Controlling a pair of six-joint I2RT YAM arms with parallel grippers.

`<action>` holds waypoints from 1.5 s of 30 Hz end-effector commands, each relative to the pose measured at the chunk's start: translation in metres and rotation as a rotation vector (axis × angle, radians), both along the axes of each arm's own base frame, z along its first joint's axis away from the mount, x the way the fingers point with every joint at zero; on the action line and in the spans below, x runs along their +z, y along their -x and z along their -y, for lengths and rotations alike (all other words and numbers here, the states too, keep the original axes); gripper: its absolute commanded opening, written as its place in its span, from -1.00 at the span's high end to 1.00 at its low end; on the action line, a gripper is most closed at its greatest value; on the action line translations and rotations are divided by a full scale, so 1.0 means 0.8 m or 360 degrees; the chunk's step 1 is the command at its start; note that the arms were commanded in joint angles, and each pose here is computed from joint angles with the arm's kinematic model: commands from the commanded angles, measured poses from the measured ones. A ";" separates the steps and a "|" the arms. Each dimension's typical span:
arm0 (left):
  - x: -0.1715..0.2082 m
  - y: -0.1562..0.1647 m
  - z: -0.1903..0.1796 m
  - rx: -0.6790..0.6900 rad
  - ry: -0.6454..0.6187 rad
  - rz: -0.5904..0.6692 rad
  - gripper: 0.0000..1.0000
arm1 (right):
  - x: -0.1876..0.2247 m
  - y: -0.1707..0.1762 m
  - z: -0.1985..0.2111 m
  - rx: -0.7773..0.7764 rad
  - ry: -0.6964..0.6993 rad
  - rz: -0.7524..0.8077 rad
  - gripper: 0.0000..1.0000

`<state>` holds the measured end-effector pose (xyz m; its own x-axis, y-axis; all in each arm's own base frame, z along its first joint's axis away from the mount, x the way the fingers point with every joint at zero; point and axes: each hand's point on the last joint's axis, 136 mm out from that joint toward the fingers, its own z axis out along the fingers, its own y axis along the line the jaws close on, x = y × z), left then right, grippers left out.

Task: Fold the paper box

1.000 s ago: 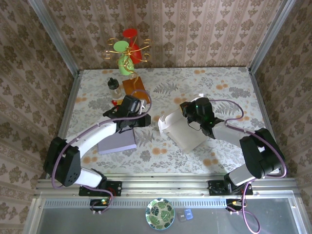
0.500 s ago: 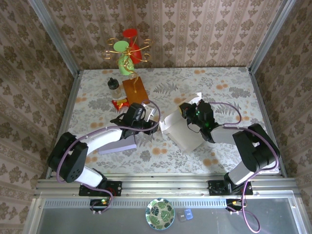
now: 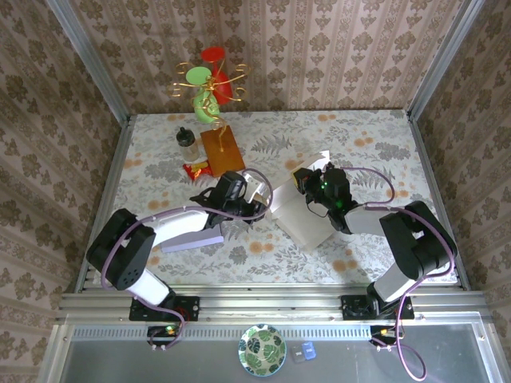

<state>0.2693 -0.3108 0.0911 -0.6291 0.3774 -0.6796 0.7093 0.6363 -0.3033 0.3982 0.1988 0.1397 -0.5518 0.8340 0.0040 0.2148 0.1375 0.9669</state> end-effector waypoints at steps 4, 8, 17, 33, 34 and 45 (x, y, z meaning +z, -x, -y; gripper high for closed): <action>0.024 -0.002 0.024 -0.0145 -0.0028 0.0166 0.41 | -0.008 0.004 -0.006 0.0045 -0.0002 -0.0053 1.00; 0.025 -0.004 0.027 -0.0163 -0.0059 0.0190 0.46 | -0.002 0.003 -0.007 0.0042 -0.0007 -0.0046 1.00; 0.024 -0.020 0.032 -0.0081 -0.0154 0.0234 0.43 | 0.005 0.002 -0.012 -0.0010 -0.0058 -0.0013 1.00; -0.001 -0.049 0.018 0.0268 -0.0372 0.0328 0.37 | -0.013 0.018 -0.011 -0.0167 -0.0159 0.0057 1.00; -0.001 -0.050 0.017 0.0284 -0.0384 0.0335 0.36 | -0.013 0.018 -0.012 -0.0167 -0.0162 0.0058 1.00; -0.013 -0.061 0.011 0.0394 -0.0430 0.0352 0.37 | -0.021 0.025 -0.014 -0.0193 -0.0155 0.0028 1.00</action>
